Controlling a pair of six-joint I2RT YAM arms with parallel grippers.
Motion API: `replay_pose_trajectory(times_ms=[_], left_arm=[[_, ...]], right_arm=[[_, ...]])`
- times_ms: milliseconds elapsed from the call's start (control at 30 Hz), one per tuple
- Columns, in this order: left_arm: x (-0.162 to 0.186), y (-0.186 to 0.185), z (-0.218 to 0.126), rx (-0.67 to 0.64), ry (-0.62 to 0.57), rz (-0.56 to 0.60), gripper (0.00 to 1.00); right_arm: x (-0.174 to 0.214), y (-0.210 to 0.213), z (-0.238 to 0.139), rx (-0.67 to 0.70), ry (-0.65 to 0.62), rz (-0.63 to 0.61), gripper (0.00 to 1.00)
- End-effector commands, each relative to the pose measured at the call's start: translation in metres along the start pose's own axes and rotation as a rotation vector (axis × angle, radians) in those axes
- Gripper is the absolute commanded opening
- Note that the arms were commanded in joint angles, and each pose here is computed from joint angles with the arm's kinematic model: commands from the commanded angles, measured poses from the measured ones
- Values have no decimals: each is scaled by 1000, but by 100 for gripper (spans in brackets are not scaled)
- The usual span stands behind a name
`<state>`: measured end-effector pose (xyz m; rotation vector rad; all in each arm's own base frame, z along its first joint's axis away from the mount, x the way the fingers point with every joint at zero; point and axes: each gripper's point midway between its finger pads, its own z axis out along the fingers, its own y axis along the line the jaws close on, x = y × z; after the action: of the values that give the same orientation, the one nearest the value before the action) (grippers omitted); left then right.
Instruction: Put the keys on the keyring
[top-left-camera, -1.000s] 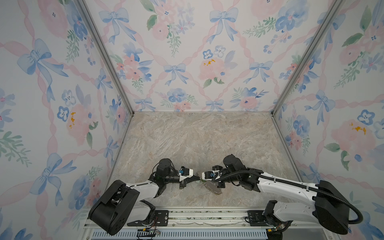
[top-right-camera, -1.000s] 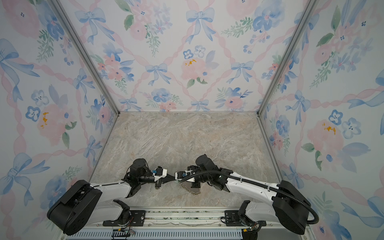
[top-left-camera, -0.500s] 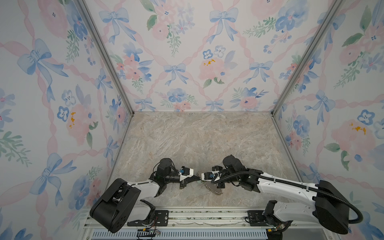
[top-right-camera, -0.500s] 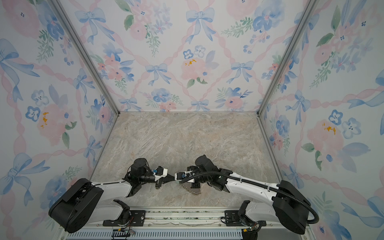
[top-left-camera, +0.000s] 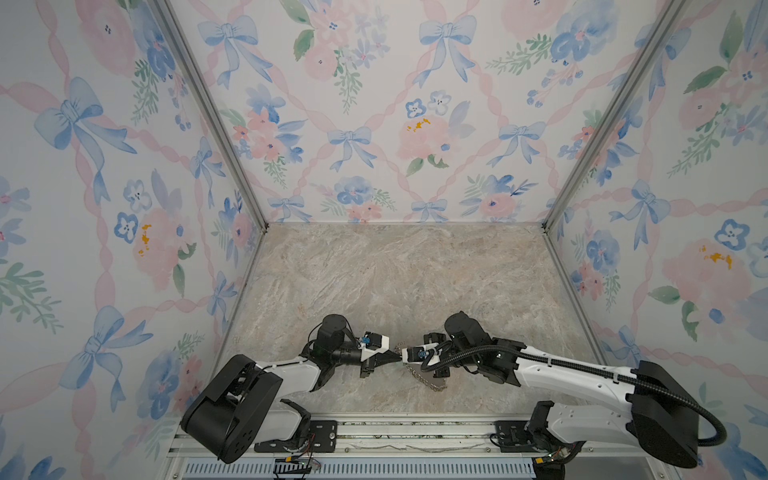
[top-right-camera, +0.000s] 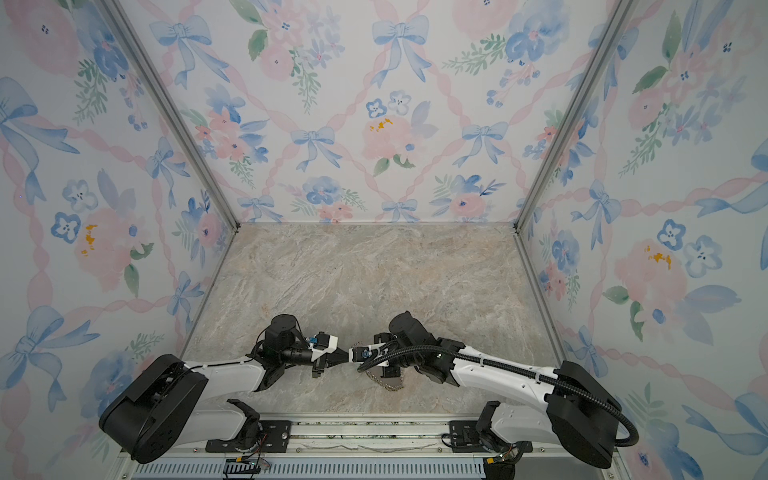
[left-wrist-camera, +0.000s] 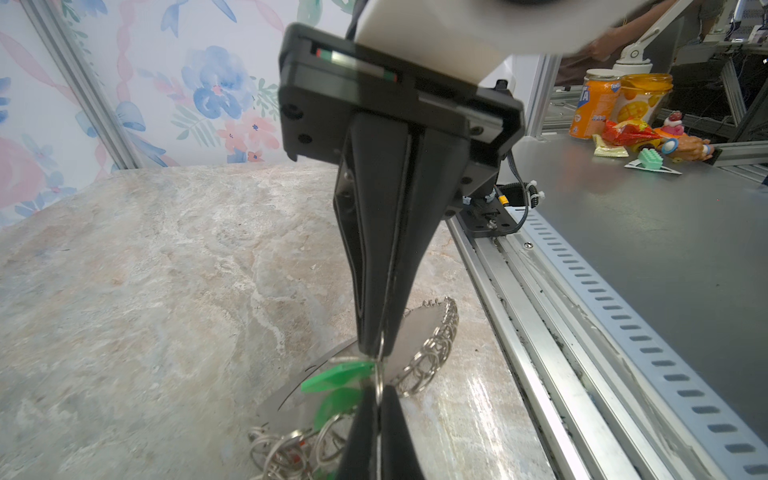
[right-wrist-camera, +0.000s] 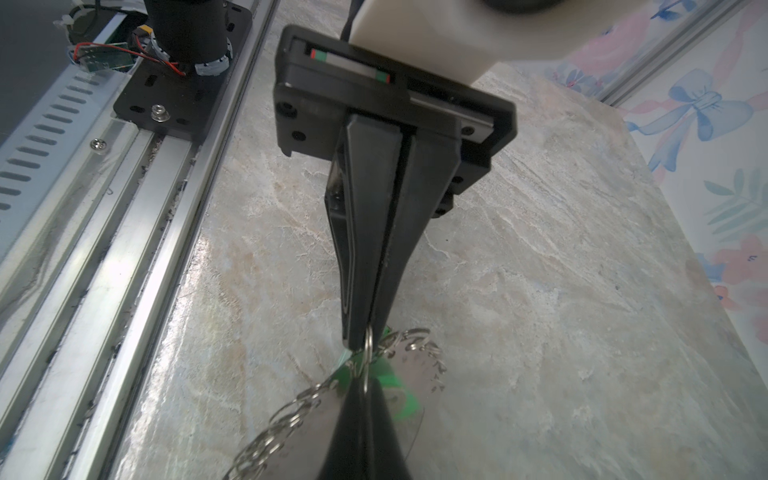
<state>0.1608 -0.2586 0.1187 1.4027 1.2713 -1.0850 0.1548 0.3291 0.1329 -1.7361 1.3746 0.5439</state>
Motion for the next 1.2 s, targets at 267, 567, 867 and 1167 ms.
replay_pose_trajectory(times_ms=[267, 567, 867, 1167], left_arm=[[-7, 1, 6, 30, -9, 35, 0], [-6, -2, 8, 49, -6, 31, 0], [-6, -3, 8, 53, -5, 40, 0], [-9, 4, 1, -8, 0, 87, 0]], right_arm=[[-28, -4, -5, 29, -63, -66, 0], [-29, -12, -3, 68, -48, -65, 0], [-24, -12, -1, 52, -16, -66, 0], [-5, -16, -11, 100, 17, 13, 0]])
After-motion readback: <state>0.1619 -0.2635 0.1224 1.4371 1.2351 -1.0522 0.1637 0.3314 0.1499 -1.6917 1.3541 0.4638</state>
